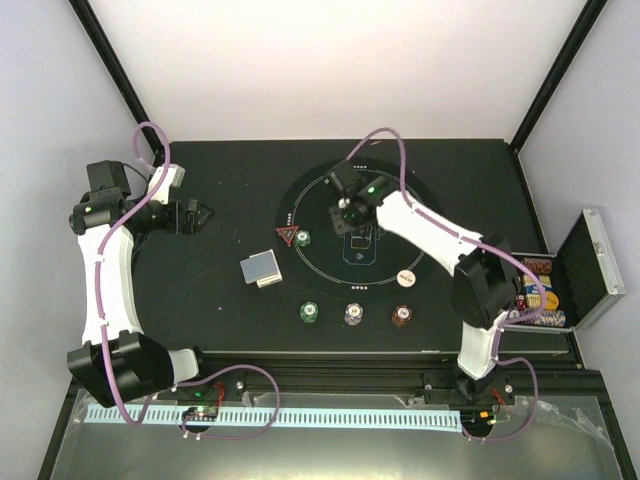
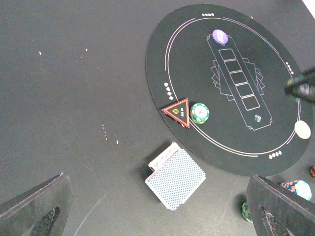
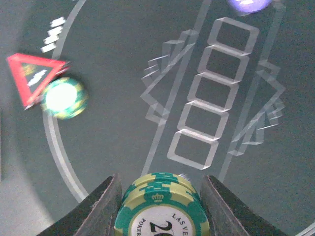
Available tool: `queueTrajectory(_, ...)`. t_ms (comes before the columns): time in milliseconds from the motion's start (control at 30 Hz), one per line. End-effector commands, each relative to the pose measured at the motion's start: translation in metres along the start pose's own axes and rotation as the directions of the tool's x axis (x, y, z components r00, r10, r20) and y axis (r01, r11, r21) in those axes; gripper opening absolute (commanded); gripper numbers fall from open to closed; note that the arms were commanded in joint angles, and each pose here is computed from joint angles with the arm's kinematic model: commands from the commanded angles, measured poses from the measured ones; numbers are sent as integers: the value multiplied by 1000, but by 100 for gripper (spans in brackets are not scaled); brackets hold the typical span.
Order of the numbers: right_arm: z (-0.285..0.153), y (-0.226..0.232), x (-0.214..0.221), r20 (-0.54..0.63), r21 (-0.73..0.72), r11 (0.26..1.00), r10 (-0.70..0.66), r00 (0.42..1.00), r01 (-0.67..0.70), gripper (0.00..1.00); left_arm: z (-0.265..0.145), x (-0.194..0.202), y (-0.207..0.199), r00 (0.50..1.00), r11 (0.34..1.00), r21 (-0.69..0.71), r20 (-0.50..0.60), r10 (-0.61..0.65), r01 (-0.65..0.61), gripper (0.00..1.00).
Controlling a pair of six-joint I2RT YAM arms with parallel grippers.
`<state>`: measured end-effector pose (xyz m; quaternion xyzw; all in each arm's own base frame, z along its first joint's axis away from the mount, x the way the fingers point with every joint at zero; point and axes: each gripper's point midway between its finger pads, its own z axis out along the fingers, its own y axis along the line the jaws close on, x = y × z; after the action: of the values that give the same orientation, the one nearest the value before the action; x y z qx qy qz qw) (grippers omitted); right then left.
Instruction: Distribute texas hold em gaming equipment
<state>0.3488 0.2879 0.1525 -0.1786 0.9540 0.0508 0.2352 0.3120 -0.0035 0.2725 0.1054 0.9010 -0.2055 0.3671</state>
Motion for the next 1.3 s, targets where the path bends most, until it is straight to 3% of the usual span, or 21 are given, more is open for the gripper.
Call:
queueTrajectory(0,31,-70,-37,5,122,990,68,998,-69,2,-10,-12,-2,999,1000,-8,30,12,-12,99)
queueTrajectory(333,124,-156,-87,-36,176,964,209,977,-199,2,-4,-10,-2,1000,1000,23,22,14,-15,99)
queueTrajectory(767,180,-170,-87,-55,144,958,256,965,-246,6,10,-5,7,1000,999,43,-14,-6,6,99)
queueTrajectory(867,183,-169,-82,-70,141,958,263,962,-251,20,10,-6,8,1000,999,39,-13,-3,4,99)
queueTrajectory(967,177,-169,-84,-66,141,956,268,961,-257,43,9,-6,8,1000,999,39,-13,-4,5,99)
queueTrajectory(1100,154,-171,-100,-20,141,956,261,965,-256,60,6,-6,5,1000,999,42,-12,-1,1,99)
queueTrajectory(1267,106,-169,-124,55,136,958,246,968,-251,73,1,-6,2,1000,999,33,-8,8,-8,99)
